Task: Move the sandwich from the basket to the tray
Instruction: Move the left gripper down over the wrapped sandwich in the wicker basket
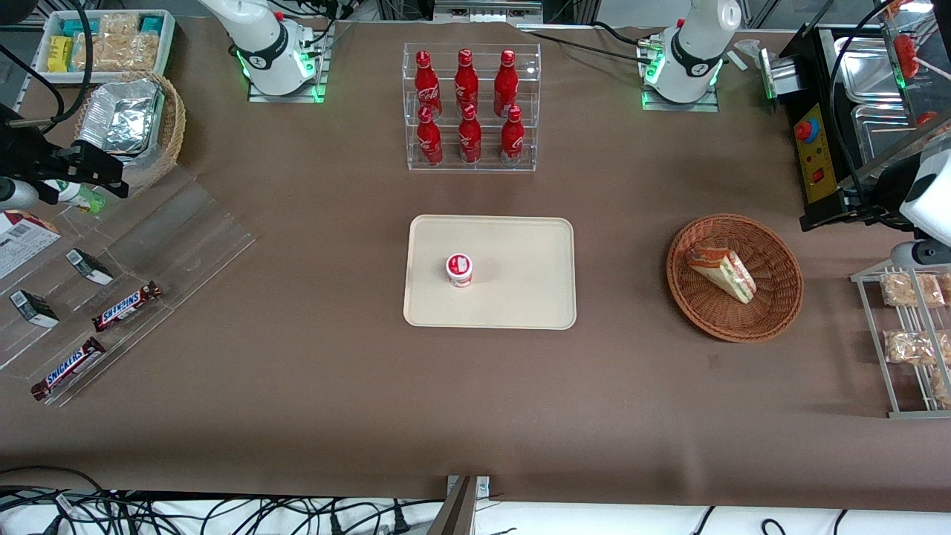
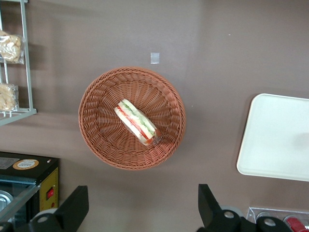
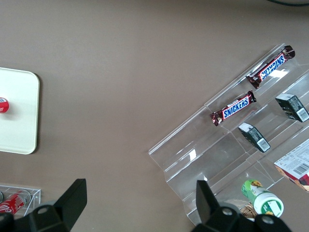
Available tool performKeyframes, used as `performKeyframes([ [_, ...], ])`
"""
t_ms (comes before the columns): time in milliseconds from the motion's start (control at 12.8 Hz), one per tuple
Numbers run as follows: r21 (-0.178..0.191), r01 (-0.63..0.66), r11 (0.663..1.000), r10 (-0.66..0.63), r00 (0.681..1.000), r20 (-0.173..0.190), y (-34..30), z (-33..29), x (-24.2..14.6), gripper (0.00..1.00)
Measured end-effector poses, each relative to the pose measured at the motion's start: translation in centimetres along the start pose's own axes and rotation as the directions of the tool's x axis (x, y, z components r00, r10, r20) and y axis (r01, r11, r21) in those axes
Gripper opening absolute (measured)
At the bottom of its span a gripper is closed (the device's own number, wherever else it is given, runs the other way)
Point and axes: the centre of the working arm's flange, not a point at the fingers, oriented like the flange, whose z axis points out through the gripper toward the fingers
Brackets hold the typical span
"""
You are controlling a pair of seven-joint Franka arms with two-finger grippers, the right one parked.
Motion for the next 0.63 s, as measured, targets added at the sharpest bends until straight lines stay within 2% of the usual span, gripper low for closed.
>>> performKeyframes([
  [157, 0.002, 0.104, 0.995, -0.104, 0.995, 0.014, -0.1, 2.7, 1.0, 1.0],
  [313, 0.006, 0.233, 0.973, -0.233, 0.973, 0.009, -0.1, 6.2, 1.7, 1.0],
  [470, 0.018, 0.38, 0.925, -0.379, 0.925, -0.033, -0.1, 9.7, 2.0, 1.0],
  [626, 0.014, 0.484, 0.875, -0.483, 0.874, -0.057, 0.0, 13.2, 1.4, 1.0],
])
